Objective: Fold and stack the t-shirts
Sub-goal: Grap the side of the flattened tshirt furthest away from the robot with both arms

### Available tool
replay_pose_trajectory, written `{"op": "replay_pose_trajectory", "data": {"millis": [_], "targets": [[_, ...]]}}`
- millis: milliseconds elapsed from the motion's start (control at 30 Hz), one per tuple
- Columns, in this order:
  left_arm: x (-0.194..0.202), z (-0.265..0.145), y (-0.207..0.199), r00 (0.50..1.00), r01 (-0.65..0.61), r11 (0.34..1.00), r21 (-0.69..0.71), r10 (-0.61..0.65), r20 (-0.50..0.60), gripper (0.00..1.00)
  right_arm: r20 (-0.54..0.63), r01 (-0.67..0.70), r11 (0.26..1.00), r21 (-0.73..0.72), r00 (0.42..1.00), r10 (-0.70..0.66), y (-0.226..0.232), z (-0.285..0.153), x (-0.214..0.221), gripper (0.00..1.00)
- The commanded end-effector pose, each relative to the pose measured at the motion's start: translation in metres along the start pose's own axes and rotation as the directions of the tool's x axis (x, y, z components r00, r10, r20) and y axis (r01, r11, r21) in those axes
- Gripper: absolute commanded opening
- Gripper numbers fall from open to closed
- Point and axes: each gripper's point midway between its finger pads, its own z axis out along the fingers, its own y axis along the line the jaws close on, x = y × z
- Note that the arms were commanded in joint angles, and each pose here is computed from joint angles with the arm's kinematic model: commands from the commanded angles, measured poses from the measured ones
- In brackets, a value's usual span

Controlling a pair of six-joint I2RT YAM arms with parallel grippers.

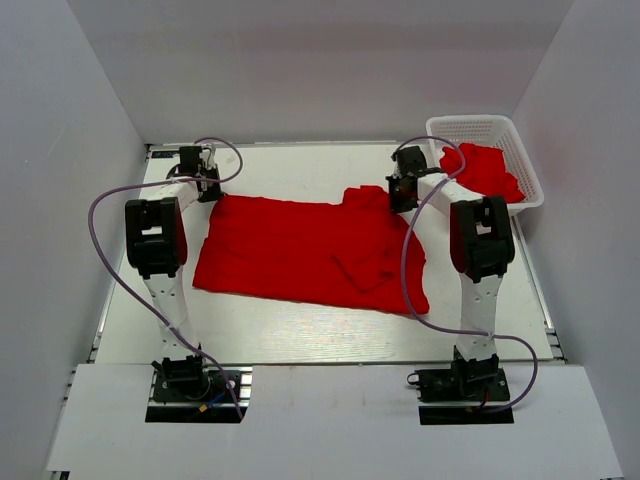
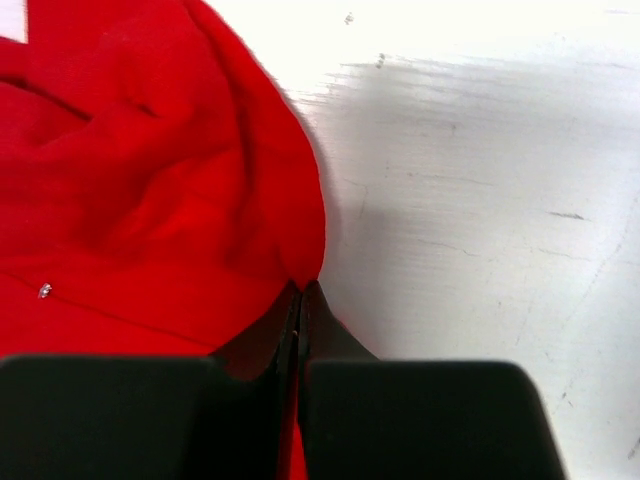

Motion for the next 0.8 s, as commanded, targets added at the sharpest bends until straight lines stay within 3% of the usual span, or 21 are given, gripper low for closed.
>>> {"op": "replay_pose_trajectory", "data": {"millis": [0,267,500,767], "targets": [[-0.016,-0.010,-0.006,0.998,-0.039,0.998,0.045,0.037,0.046,0.00,0.076,0.035,0.998,-0.056,0.997,-0.031,0.012,-0.013,-0.019,0.00],[-0.057,-0.048,-0.019,0.981,-0.109,0.991,0.082,0.094,0.168,0.00,0.220,0.062,0.997,-0.053,0.974,-0.048,0.014,-0.065,-0.062,0.00],[-0.085,-0.105,-0.026,0.956,-0.146,0.987,0.070,0.122,0.266,0.00,0.299,0.072,0.995,-0.063,0.953,-0.050,0.017,-0.108,-0.064,0.00],[-0.053,-0.160,-0.024,0.957,-0.138,0.990,0.041,0.122,0.263,0.00,0.315,0.072,0.994,-0.081,0.948,-0.043,0.015,-0.135,-0.031,0.00]]}}
